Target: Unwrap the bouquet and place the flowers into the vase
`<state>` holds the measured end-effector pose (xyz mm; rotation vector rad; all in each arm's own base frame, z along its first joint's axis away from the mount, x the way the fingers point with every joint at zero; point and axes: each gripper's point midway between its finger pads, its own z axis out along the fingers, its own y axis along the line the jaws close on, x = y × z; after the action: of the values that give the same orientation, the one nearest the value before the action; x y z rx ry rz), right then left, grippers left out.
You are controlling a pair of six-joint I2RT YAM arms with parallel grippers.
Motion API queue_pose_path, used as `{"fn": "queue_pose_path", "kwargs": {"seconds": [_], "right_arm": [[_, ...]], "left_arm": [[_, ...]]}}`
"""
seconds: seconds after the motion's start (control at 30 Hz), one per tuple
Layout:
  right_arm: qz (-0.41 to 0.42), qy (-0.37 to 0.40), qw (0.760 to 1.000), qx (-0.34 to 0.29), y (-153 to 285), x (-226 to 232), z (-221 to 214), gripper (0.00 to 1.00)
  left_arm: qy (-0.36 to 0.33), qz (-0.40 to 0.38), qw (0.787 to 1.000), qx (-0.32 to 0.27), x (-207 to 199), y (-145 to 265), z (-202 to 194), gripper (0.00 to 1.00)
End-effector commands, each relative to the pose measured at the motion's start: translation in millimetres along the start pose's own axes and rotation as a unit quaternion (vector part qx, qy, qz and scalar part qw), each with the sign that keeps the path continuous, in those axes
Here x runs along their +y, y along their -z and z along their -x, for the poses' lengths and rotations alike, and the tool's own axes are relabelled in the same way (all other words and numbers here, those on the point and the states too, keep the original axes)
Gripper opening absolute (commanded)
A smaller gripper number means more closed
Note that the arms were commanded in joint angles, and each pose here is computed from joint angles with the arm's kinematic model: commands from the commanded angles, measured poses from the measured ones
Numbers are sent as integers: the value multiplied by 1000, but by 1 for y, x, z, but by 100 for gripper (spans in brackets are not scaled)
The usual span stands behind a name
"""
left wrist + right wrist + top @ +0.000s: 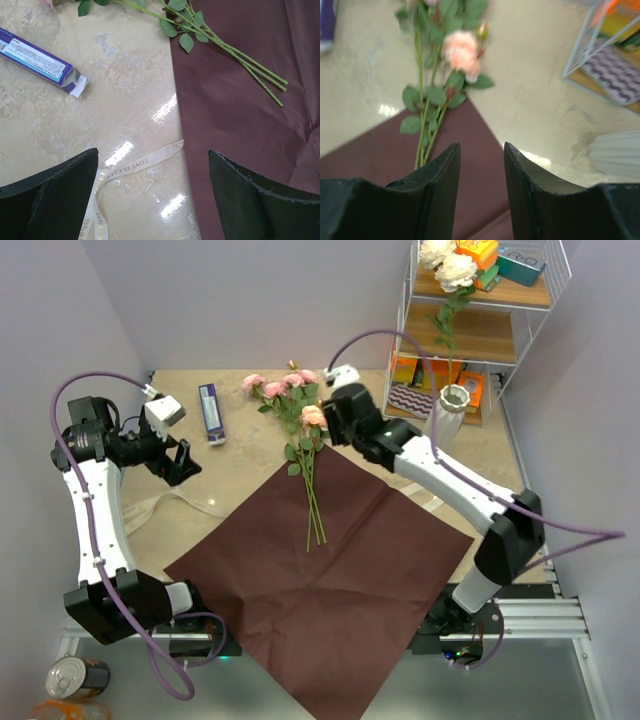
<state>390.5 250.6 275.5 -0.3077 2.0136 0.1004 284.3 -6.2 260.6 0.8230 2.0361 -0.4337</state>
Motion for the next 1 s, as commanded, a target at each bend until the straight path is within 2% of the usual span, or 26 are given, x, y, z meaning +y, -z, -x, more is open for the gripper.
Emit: {"fn": "queue_pose_path", "kwargs": {"seconds": [0.0, 0.2, 0.23, 0.3, 0.33, 0.47, 0.67, 0.9, 0.97], "right_arm": [[92, 16, 995, 41, -24, 61, -41, 45], [109, 15, 990, 84, -67, 90, -64, 44], [106, 23, 988, 109, -84, 97, -83, 44], [103, 21, 989, 107, -96, 103, -77, 42], [93, 26, 988, 121, -111, 104, -92, 42], [83, 16, 989, 123, -139, 109, -93, 38], [78, -14, 987, 140, -165, 106, -105, 28], [80, -18, 982, 168, -180, 105, -130, 28], [81, -17, 982, 171, -182, 105, -134, 31]], "left_arm": [[-15, 15, 1000, -18, 2, 8, 13, 95], [-5, 24, 1000, -10, 7, 4, 4, 95], [-3, 23, 1000, -8, 7, 3, 2, 95], [-6, 23, 1000, -5, 7, 2, -1, 95], [-7, 22, 1000, -4, 6, 1, -3, 95], [-21, 33, 999, -4, 7, 1, -5, 95], [-26, 41, 999, 5, 8, 0, -14, 96], [-26, 41, 999, 11, 10, -4, -21, 97], [-26, 41, 999, 12, 10, -5, -22, 97]]}}
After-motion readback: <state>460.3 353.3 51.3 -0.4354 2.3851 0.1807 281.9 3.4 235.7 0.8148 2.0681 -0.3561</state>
